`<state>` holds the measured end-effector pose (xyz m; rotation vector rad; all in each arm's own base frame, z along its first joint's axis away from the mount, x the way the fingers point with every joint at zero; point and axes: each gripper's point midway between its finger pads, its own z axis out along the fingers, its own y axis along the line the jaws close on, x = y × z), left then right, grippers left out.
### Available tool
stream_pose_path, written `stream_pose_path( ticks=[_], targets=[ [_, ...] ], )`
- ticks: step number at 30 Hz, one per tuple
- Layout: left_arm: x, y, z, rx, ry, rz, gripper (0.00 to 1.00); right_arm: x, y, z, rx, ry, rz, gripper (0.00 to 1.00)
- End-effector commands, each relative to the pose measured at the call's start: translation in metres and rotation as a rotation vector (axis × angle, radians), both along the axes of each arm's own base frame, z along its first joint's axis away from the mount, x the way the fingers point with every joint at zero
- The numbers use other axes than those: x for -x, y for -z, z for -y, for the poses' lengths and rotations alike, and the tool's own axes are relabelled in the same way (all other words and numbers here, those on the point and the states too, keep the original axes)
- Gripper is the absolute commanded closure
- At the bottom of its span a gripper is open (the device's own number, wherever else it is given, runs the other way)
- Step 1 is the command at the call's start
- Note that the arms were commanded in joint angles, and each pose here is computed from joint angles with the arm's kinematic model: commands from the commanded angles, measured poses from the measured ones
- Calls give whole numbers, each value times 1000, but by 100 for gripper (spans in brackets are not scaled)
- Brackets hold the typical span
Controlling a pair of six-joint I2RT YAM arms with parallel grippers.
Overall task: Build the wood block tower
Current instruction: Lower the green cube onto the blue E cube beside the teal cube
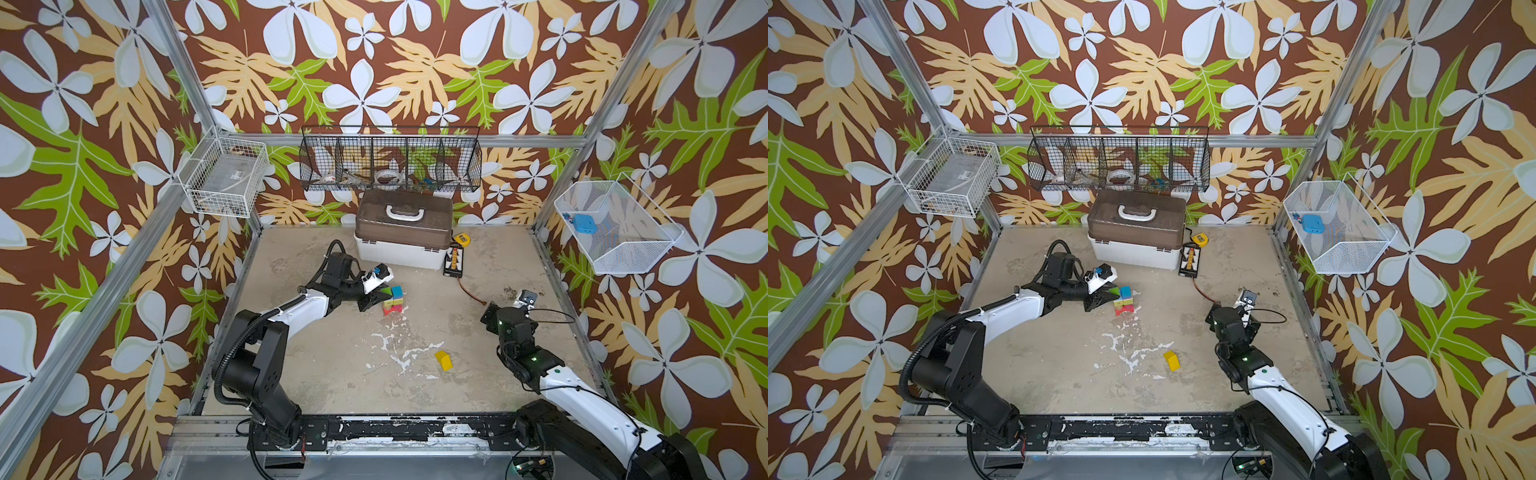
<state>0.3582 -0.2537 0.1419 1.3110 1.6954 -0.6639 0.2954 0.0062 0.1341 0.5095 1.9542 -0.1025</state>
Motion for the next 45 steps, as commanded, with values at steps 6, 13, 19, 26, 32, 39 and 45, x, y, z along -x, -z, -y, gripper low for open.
stream_pose_path(
  ticks=[6, 13, 19, 26, 32, 39, 45],
  targets=[
    [-6, 4, 0, -4, -15, -15, 100, -3, -5, 0, 2, 3, 17, 8],
    [-8, 6, 0, -6, -17, -25, 100, -3, -5, 0, 2, 2, 18, 8],
    [-8, 6, 0, -6, -18, -25, 99, -3, -5, 0, 3, 2, 16, 8],
    [-7, 7, 2, -1, -10, -38, 90, -3, -4, 0, 2, 2, 15, 8],
    [-7, 7, 2, 4, -9, -43, 88, -3, -4, 0, 2, 2, 14, 8],
    [-8, 10, 4, 1, -7, -59, 84, -3, -5, -1, 2, -1, 15, 8],
    [-9, 10, 4, 3, -6, -63, 80, -3, -4, -1, 3, -1, 13, 8]
  ],
)
